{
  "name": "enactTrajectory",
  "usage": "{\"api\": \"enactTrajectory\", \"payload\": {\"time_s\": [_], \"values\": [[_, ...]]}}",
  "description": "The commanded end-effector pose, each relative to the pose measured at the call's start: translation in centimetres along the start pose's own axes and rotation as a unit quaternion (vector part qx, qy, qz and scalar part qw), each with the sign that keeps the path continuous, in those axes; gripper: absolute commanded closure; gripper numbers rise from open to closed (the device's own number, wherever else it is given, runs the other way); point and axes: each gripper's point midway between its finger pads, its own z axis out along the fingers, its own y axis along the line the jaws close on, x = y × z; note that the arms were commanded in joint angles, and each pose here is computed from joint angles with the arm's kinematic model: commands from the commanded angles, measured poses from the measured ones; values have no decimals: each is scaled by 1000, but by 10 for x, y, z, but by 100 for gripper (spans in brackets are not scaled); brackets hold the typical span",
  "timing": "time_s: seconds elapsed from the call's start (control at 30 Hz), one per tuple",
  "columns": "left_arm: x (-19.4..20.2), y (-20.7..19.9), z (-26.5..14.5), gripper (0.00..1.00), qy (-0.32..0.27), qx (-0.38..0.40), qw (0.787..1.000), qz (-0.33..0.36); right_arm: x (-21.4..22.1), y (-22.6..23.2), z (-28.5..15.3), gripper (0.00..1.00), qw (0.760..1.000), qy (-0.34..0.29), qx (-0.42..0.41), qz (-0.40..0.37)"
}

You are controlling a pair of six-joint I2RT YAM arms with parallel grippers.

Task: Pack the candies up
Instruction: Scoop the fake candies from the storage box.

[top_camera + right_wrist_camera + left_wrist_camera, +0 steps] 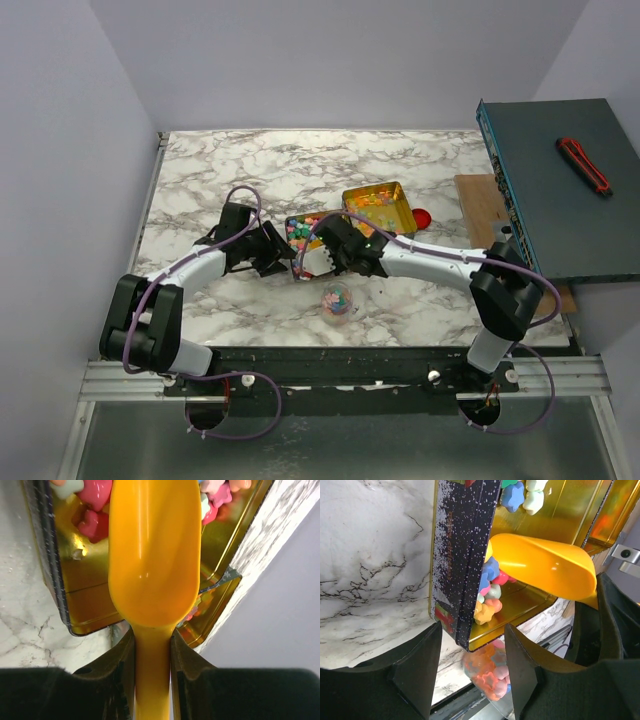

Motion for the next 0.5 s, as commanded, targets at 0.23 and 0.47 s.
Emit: {"api": "enactTrajectory", "payload": {"time_s": [0.23,0.47], "values": [[-1,-3,0,46,4,15,1000,-8,-30,41,-3,99,988,-56,-70,-129],[0,-2,1,46,4,18,1000,-10,-48,59,-9,99,983,-88,-95,-127]]}}
